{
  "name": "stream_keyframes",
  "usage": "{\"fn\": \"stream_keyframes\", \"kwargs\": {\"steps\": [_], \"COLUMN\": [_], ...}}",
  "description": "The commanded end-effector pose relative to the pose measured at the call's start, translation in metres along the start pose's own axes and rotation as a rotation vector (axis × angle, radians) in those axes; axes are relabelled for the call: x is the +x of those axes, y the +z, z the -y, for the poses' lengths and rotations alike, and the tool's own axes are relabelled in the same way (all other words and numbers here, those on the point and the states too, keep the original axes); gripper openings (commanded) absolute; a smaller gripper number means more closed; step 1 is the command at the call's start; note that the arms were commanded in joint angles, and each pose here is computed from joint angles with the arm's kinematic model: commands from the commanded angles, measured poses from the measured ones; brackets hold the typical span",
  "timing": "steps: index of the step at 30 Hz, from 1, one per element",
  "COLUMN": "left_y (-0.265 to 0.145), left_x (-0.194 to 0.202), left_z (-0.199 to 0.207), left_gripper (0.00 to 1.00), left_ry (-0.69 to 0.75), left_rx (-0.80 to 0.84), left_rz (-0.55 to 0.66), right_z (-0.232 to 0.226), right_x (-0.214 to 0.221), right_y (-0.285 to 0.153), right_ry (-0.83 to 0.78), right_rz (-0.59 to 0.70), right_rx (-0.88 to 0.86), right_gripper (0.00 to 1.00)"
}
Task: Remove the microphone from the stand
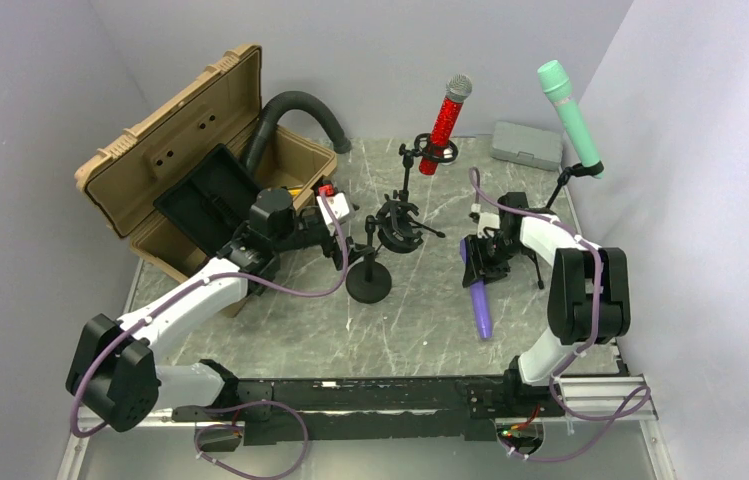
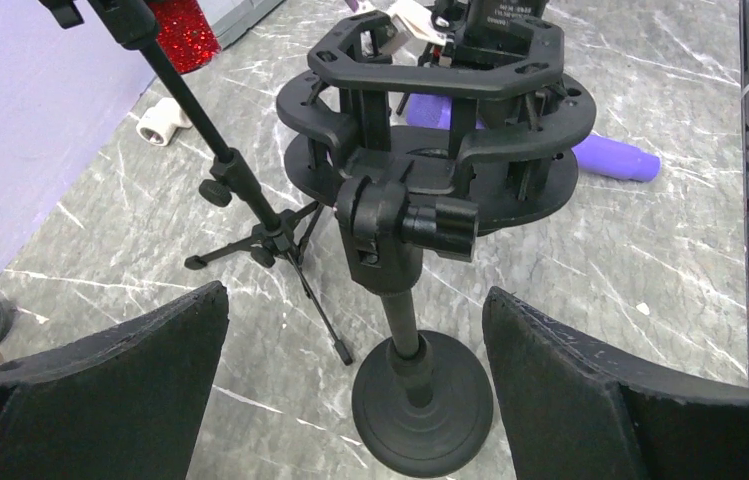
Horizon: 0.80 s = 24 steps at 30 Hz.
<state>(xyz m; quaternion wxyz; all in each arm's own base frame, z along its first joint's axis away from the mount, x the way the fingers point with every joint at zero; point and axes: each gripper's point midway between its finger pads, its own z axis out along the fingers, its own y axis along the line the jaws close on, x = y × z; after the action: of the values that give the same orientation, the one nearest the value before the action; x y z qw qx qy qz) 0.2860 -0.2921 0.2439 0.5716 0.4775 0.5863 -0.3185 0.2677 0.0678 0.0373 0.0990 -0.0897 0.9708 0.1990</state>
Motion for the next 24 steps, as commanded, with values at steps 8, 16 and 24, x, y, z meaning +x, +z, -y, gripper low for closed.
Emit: {"fn": "stream_keyframes", "kwargs": {"steps": [8,16,24], "left_y": [-0.015,-0.019,-0.02], "left_x": [-0.049,-0.049,-0.035], "left_z": [-0.012,-0.009,-0.004], "left_gripper": [0.99,0.99,0.99], "left_ry": [0.056,0.063,0.07], "left_rx": [-0.045,-0.035,-0.019], "left_rz": [0.025,0.01,-0.019], "right_z": [0.016,0.024,0.027], "right_x": [0.005,0.008,0.008], "right_y": [0.012,0.021,0.022], "right_ry": [0.065,0.093,0.101], "right_rz": [-0.1,-0.15,-0.156], "right_rx": [0.05,0.069,0.087], "right_gripper": [0.25,0.45,0.56]}}
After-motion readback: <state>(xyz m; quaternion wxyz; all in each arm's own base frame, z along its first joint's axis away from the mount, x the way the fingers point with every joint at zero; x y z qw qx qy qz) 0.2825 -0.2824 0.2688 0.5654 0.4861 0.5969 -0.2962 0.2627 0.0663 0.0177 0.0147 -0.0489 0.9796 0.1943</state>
